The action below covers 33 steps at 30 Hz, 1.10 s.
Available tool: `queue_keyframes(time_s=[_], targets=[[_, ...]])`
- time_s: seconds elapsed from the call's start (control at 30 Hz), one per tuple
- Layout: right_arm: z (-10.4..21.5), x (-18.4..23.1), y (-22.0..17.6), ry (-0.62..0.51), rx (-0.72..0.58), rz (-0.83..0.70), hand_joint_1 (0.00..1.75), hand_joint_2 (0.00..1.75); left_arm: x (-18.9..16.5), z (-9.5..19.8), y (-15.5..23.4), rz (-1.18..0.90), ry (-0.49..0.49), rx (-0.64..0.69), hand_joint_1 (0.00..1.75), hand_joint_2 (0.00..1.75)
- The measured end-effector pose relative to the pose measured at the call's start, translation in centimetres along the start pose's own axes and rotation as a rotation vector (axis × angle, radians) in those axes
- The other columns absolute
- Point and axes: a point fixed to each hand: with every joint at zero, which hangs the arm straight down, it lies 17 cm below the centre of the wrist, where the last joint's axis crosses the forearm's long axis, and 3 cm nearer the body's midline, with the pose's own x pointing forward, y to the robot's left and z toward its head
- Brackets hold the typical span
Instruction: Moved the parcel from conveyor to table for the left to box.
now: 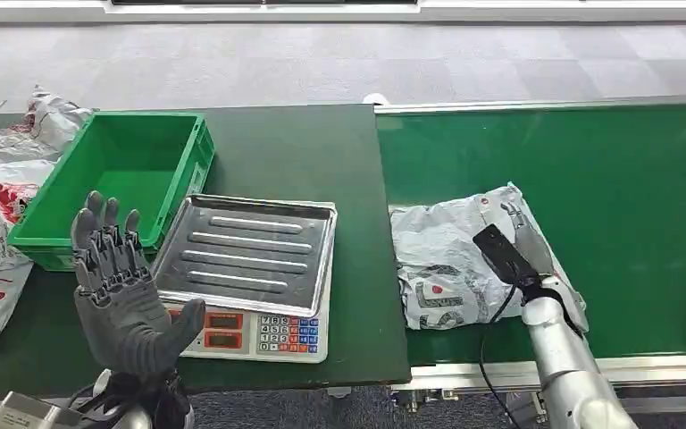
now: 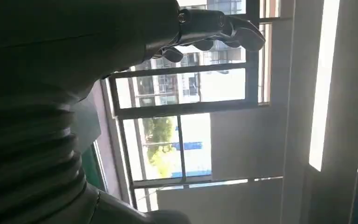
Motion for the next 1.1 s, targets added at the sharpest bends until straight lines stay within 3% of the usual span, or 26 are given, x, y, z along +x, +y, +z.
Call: queue_keyframes(time_s=[0.73,0.8,0.87,0.97,1.03,1.1], targets=[[0.7,-0.8,0.5,0.019,0.001,0.0,0.0,1.75,-0.3,0.2,0.1,0.001,0.008,-0.003,0.0,1.75],[1.0,-1.5,0.3,0.048,-0.021,0.022,0.0,1.75,-0.5,0.2,0.1,0.002,0.011,-0.005,0.0,1.75],[1.3,-3.5,0.0,0.158,-0.037,0.092,0.0,1.75,-0.6,0.0,0.1,0.007,0.011,-0.004,0.0,1.75],[2.5,-6.0,2.9,0.298,0.092,0.065,0.0,1.75,-1.0,-0.4,-0.3,0.024,0.009,-0.012,0.0,1.75],[4.1,-5.9,7.0,0.281,0.257,-0.017,0.0,1.75,-1.5,-0.8,-0.7,0.039,0.008,-0.021,0.0,1.75],[5.9,-4.2,10.4,0.176,0.384,-0.098,0.0,1.75,-1.9,-1.1,-1.0,0.044,0.009,-0.033,0.0,1.75]])
